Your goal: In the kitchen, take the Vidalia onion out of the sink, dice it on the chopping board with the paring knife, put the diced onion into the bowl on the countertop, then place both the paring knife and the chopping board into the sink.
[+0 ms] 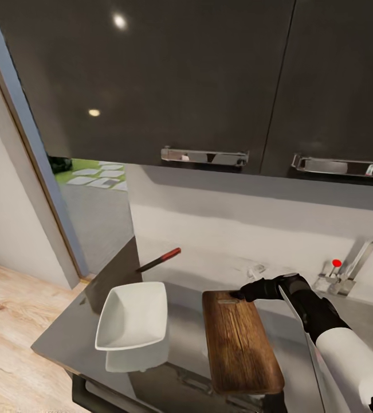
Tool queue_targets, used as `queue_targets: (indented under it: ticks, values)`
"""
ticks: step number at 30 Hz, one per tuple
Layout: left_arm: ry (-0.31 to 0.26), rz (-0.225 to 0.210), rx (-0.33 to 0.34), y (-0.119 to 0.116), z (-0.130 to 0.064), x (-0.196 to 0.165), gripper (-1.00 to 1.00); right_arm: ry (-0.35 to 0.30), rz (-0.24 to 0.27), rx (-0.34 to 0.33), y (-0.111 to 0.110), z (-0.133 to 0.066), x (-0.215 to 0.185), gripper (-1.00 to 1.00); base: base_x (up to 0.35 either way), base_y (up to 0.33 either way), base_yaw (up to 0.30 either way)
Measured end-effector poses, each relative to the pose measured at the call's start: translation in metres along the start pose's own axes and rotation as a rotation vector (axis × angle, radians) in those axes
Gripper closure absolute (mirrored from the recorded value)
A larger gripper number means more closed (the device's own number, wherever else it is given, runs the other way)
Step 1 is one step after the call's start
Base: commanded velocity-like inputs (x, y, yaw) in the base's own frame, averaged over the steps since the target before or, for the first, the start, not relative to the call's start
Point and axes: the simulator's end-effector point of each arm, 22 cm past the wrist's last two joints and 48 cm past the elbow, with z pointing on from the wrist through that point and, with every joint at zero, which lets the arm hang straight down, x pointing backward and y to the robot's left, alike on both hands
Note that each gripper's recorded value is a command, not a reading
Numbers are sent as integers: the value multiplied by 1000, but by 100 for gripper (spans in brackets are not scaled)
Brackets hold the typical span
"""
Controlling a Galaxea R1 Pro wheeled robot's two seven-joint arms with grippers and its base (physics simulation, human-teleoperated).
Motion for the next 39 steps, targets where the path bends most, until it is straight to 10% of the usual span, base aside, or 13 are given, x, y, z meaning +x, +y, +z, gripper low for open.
queue_targets:
  ticks: [39]
  values:
    - [55, 4, 3, -2, -2, 21, -100, 46, 22, -16, -2, 22, 24, -100, 29, 9, 0]
